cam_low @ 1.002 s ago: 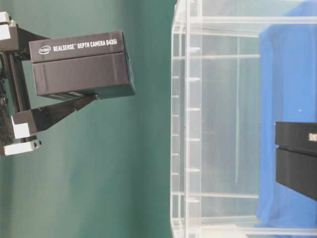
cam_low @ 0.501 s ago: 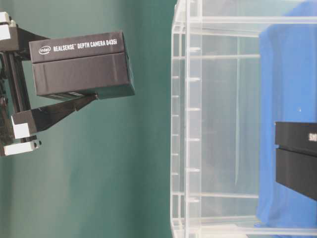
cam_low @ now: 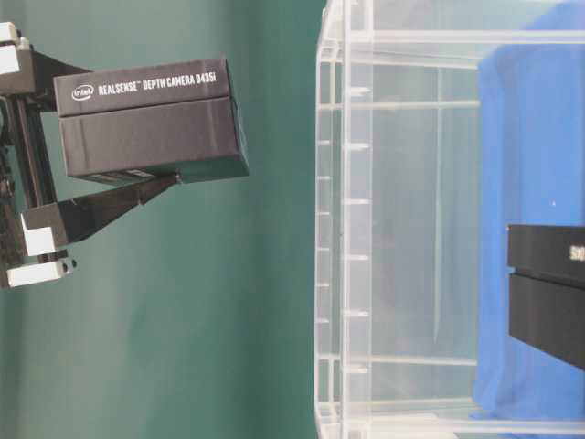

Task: Take the box out of the case with the left arm.
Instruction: 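Lift the right box up out of the case with the left gripper, then carry the box right of the middle box and lower it onto the table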

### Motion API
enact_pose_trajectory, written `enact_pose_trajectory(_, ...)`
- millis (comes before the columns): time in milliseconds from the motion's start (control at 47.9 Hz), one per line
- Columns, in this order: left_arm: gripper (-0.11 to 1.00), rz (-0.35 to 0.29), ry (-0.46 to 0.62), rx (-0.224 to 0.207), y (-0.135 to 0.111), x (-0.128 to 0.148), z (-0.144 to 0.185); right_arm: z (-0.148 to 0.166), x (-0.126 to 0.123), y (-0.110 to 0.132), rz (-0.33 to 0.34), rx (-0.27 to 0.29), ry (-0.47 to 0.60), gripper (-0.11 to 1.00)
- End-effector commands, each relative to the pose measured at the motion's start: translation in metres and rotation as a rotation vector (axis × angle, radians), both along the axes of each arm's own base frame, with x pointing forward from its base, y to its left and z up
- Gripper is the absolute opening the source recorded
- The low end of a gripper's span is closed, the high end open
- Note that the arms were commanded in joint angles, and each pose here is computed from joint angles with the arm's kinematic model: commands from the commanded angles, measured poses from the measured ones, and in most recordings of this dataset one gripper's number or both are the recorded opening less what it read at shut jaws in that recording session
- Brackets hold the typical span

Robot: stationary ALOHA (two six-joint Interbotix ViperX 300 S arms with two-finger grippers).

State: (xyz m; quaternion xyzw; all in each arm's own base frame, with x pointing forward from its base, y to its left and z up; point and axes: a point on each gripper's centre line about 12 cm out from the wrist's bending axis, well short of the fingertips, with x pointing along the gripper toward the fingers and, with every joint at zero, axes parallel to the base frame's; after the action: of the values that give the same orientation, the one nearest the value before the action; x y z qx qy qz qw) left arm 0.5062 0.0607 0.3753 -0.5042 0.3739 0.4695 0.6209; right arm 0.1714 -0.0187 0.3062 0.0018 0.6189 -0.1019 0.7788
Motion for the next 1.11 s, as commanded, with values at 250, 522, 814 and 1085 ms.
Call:
enact_pose_trajectory(250,0.61,0.004,-0.055,0.01,0.0,-0.007,0.021,0.003,0.0,0.0,-0.001,0.002,-0.011,0.02)
enact_pose_trajectory(522,0.61,-0.009,-0.057,0.008,-0.008,-0.007,0.022,0.003,0.0,0.0,-0.001,0.002,-0.011,0.02)
enact_pose_trajectory(814,0.61,-0.037,-0.076,-0.003,-0.044,-0.006,0.026,0.003,0.0,0.0,-0.001,0.002,-0.011,0.02)
enact_pose_trajectory(1085,0.61,-0.043,-0.084,-0.027,-0.09,-0.007,0.024,0.003,0.0,0.0,-0.001,0.002,-0.011,0.02)
